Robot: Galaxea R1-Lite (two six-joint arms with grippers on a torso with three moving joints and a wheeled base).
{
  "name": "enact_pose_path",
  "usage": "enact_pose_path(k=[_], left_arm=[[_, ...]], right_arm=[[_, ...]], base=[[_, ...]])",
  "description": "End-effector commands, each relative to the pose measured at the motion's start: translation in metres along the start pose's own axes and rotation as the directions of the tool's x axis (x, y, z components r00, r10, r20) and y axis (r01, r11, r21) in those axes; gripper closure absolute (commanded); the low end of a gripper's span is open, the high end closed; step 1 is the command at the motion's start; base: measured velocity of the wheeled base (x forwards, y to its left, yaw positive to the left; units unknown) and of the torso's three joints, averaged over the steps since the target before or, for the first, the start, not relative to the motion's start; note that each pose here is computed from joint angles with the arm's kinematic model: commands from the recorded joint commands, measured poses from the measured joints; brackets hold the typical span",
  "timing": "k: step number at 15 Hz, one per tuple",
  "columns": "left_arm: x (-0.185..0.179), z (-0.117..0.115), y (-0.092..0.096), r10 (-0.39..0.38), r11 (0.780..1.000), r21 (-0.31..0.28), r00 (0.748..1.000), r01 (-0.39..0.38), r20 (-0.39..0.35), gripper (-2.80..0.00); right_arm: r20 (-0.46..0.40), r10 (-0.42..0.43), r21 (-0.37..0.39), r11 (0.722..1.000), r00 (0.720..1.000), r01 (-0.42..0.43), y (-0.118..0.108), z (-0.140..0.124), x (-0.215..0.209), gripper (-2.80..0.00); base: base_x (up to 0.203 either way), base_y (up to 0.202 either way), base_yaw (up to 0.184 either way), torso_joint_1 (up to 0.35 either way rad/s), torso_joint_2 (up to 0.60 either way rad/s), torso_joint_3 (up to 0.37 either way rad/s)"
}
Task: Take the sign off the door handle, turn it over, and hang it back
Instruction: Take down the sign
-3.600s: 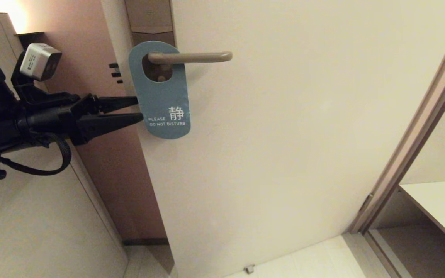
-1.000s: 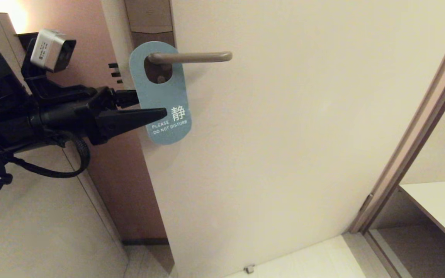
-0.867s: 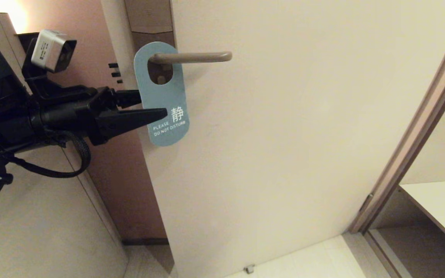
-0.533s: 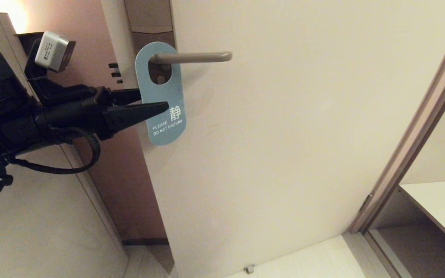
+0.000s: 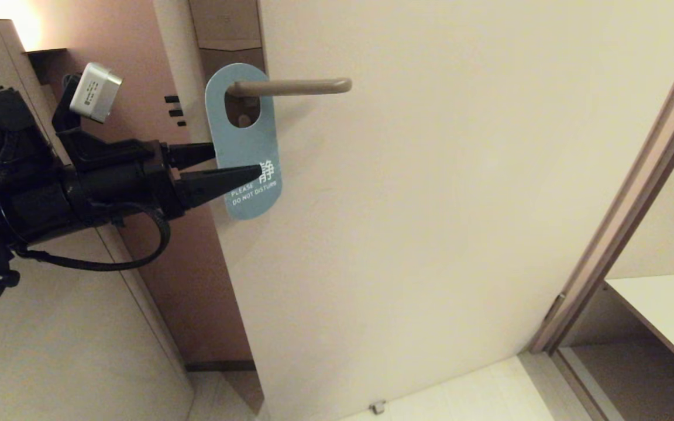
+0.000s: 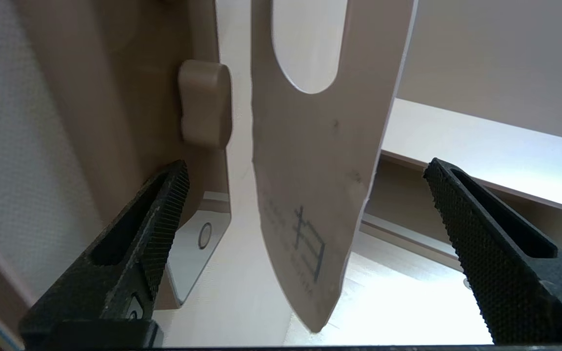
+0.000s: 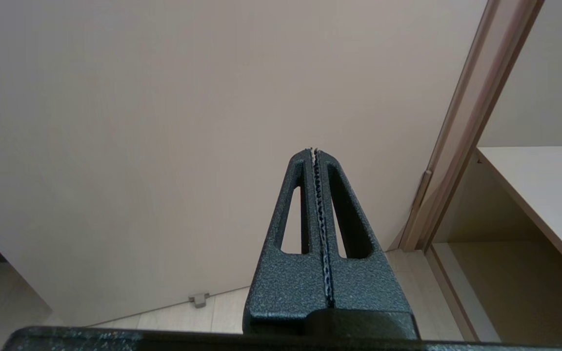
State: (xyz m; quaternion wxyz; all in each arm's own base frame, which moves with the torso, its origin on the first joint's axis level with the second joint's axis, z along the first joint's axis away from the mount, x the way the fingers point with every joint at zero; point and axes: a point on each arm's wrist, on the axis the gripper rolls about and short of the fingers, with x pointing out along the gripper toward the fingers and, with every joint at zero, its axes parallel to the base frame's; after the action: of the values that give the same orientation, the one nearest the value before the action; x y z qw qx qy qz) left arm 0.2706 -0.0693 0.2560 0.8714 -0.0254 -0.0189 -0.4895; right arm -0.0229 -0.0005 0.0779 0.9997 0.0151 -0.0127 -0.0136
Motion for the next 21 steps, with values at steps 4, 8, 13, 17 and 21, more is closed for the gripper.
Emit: enact_pose_path(k=[4, 8, 13, 17, 21], left_arm=[[0.005, 0.003, -0.008, -0.025, 1.000, 0.010, 1.000, 0.024, 0.011, -2.80], [0.006, 0.003, -0.009, -0.019, 1.000, 0.008, 1.000, 0.019, 0.006, -2.80], [0.010, 0.003, -0.014, 0.003, 1.000, 0.023, 1.000, -0.004, 0.007, -2.80], [0.009, 0.003, -0.016, 0.038, 0.999, 0.031, 0.999, -0.037, -0.011, -2.80], [0.012, 0.005, -0.016, 0.061, 0.997, 0.038, 0.998, -0.061, -0.003, -2.80]], right_arm=[[0.000, 0.000, 0.001, 1.000, 1.000, 0.000, 0.000, 0.000, 0.000, 0.00], [0.000, 0.000, 0.001, 1.000, 1.000, 0.000, 0.000, 0.000, 0.000, 0.00], [0.000, 0.000, 0.001, 1.000, 1.000, 0.000, 0.000, 0.000, 0.000, 0.00], [0.000, 0.000, 0.001, 1.000, 1.000, 0.000, 0.000, 0.000, 0.000, 0.00], [0.000, 0.000, 0.001, 1.000, 1.000, 0.000, 0.000, 0.000, 0.000, 0.00]], base=[[0.000, 0.000, 0.000, 0.000, 0.00, 0.000], [0.000, 0.000, 0.000, 0.000, 0.00, 0.000], [0.000, 0.000, 0.000, 0.000, 0.00, 0.000], [0.000, 0.000, 0.000, 0.000, 0.00, 0.000], [0.000, 0.000, 0.000, 0.000, 0.00, 0.000]])
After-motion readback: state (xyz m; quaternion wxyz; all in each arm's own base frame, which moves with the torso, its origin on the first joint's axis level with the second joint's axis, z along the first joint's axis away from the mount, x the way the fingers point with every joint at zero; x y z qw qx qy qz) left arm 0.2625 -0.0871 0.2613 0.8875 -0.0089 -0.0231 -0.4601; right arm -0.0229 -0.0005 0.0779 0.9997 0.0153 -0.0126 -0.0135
